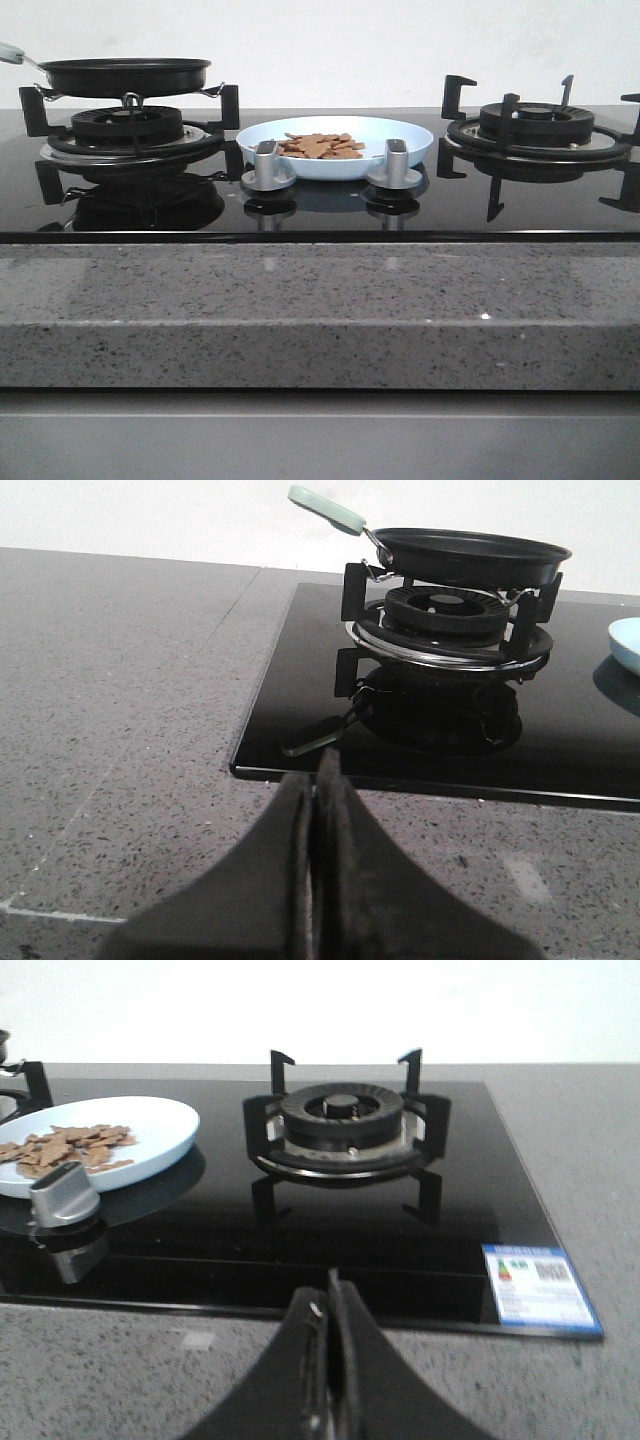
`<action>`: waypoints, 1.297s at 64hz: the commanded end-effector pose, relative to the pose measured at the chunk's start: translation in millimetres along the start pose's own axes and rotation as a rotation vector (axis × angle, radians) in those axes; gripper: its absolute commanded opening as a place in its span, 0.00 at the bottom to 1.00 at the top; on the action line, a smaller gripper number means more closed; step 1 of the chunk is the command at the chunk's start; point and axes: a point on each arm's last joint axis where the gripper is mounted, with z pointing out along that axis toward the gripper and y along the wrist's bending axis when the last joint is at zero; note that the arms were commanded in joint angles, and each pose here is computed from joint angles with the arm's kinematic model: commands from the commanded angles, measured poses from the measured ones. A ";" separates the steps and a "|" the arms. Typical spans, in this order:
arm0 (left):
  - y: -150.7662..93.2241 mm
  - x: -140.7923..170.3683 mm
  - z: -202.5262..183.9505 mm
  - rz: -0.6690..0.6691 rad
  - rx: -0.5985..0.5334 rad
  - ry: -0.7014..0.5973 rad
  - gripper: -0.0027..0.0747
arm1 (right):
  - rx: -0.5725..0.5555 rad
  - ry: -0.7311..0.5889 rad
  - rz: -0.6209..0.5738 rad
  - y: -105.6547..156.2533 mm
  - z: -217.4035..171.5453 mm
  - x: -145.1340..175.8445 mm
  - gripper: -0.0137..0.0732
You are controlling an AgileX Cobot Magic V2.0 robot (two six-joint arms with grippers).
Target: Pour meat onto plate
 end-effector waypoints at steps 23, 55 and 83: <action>0.3 -6.5 -1.1 -0.009 -0.001 -0.102 0.01 | 0.024 -0.050 0.012 -4.7 0.0 24.7 0.09; 0.3 -6.5 -1.1 -0.009 -0.001 -0.102 0.01 | 0.024 -0.050 0.012 -4.7 0.0 24.7 0.09; 0.3 -6.5 -1.1 -0.009 -0.001 -0.102 0.01 | 0.024 -0.050 0.012 -4.7 0.0 24.7 0.09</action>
